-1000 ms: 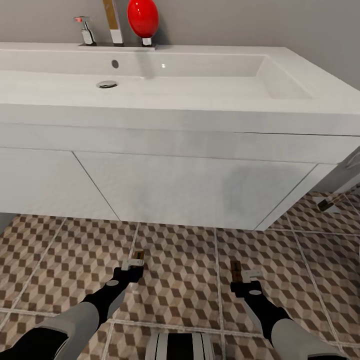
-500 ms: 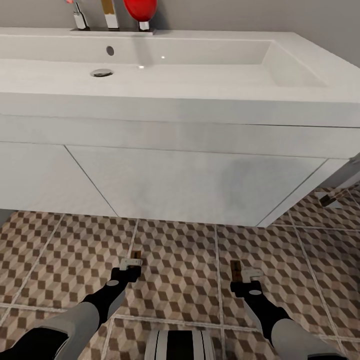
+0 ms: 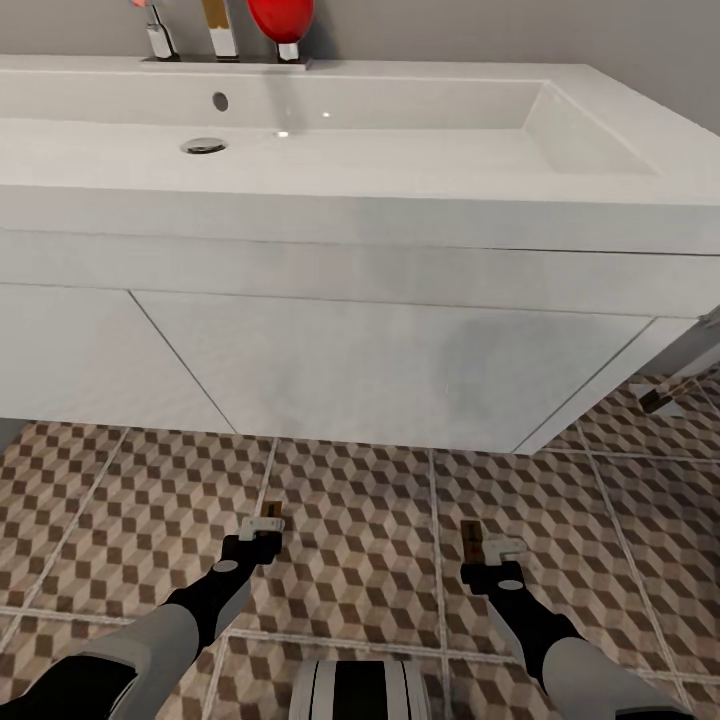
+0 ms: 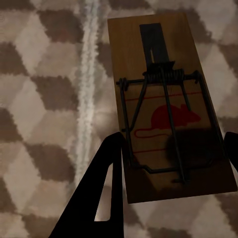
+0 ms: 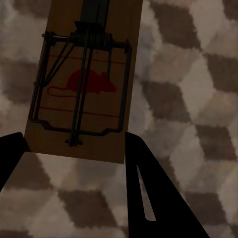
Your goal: Take the four mousetraps from the cabinet in the bathroom and place them on the bathroom floor. Make sure all four end up on the same floor surface, and ensure that at least two of them are either under or directly next to the same bathroom sink.
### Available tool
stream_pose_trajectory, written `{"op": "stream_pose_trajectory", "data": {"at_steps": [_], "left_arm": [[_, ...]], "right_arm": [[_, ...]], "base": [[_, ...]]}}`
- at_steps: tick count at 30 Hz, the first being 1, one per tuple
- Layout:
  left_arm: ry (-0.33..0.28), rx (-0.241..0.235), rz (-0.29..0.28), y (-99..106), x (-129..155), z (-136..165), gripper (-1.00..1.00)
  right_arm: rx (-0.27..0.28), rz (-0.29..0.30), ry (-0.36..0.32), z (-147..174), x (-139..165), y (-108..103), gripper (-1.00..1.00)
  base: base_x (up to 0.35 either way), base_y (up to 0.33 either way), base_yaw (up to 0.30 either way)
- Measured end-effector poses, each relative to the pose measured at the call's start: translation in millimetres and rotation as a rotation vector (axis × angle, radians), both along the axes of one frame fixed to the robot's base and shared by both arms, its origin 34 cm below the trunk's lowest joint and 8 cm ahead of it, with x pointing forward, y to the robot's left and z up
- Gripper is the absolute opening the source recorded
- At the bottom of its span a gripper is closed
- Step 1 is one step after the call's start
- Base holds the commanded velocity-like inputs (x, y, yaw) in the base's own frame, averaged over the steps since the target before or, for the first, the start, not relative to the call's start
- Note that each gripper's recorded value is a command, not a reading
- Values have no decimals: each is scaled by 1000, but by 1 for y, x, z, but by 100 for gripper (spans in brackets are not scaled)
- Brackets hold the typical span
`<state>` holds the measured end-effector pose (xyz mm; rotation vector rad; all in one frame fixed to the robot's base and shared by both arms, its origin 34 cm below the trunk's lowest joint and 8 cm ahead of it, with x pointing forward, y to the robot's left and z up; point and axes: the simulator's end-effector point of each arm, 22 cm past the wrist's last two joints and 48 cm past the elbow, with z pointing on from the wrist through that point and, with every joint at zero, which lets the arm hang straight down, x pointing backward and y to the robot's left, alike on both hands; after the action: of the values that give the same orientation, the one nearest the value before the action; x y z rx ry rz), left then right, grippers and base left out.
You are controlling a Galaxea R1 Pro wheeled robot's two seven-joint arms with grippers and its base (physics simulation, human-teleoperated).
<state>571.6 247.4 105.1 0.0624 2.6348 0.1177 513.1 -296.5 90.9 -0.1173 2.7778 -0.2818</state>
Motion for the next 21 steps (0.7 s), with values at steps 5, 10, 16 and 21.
{"op": "stream_pose_trajectory", "data": {"at_steps": [5,10,16,21], "left_arm": [[11,0,-1,0,-5,-6,-100],[13,-1,-1,0,-6,-8,-100],[12,-4,-3,0,-6,-8,-100],[12,-7,-6,-2,-6,-8,-100]], "right_arm": [[0,0,12,-6,-5,0,-100],[0,0,16,-7,-6,0,-100],[0,0,16,-7,-6,0,-100],[0,0,16,-7,-6,0,-100]], "base": [[0,0,0],[0,0,0],[0,0,0],[0,0,0]]}}
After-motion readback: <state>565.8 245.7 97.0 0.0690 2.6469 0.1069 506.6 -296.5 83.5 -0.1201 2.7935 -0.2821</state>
